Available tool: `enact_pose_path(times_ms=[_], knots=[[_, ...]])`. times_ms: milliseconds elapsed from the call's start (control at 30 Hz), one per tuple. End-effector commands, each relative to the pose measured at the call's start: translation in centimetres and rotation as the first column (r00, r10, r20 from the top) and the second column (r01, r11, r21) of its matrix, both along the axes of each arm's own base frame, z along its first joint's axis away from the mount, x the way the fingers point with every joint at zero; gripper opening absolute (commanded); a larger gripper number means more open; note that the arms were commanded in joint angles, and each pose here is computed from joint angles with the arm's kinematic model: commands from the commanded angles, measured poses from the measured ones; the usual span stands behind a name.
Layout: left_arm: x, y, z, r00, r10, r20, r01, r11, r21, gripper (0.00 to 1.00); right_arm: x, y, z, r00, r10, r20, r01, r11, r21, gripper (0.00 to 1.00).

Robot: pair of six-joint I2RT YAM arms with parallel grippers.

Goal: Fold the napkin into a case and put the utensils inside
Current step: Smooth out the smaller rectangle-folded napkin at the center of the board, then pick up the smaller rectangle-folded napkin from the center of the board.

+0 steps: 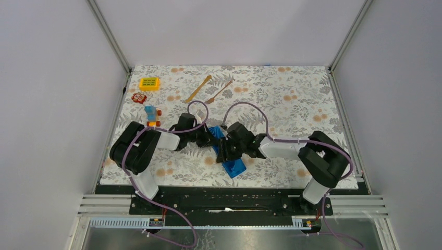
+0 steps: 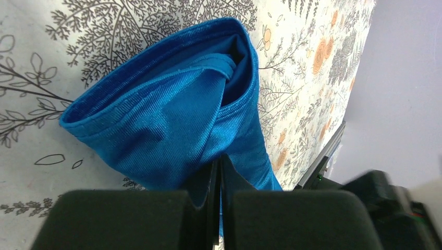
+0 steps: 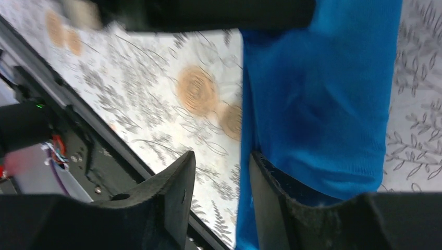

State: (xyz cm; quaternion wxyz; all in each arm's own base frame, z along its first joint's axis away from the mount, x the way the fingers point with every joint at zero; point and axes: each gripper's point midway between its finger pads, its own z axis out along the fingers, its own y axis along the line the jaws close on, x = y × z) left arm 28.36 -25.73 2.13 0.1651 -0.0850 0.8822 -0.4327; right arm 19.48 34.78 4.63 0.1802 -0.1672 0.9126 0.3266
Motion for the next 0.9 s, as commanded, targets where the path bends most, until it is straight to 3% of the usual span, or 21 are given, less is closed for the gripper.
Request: enact_pose_path(times_ms=[0, 100, 200, 367, 533, 700, 867], knots=[[-1.1, 2.5, -3.4, 0.998, 0.022, -0.053, -0.015, 0.994, 0.113, 0.0, -1.9, -1.1, -2.6, 0.998, 0.044, -0.041, -0.045, 0.999, -0.019, 0.49], [-1.0, 3.0, -3.6, 0.998, 0.023, -0.055, -0.016, 0.992, 0.125, 0.0, -3.6, -3.0, -3.8, 0.997, 0.063, -0.049, -0.067, 0.995, -0.078, 0.49], [-1.0, 3.1, -3.5, 0.998, 0.016, -0.053, -0.009, 0.992, 0.125, 0.0, -4.9, -3.3, -1.9, 0.993, 0.117, -0.02, -0.119, 0.987, -0.107, 0.52], [-1.1, 3.0, -3.3, 0.998, 0.01, -0.056, -0.003, 0.993, 0.117, 0.0, -3.9, -2.3, 4.0, 0.984, 0.153, 0.092, -0.148, 0.987, -0.057, 0.69], [-1.0, 2.9, -2.6, 0.999, 0.003, -0.049, 0.002, 0.994, 0.109, 0.0, 0.2, -2.6, 3.8, 0.95, 0.163, 0.265, -0.103, 0.968, -0.228, 0.86], [-1.1, 2.8, -2.7, 0.998, 0.001, -0.059, 0.005, 0.994, 0.105, 0.0, 2.2, -1.2, 3.1, 0.891, 0.18, 0.417, -0.007, 0.923, -0.385, 0.84], [-1.0, 2.7, -2.9, 0.998, 0.004, -0.068, 0.002, 0.996, 0.093, 0.0, 1.8, 0.3, 1.1, 0.854, 0.211, 0.475, 0.04, 0.885, -0.465, 0.76]])
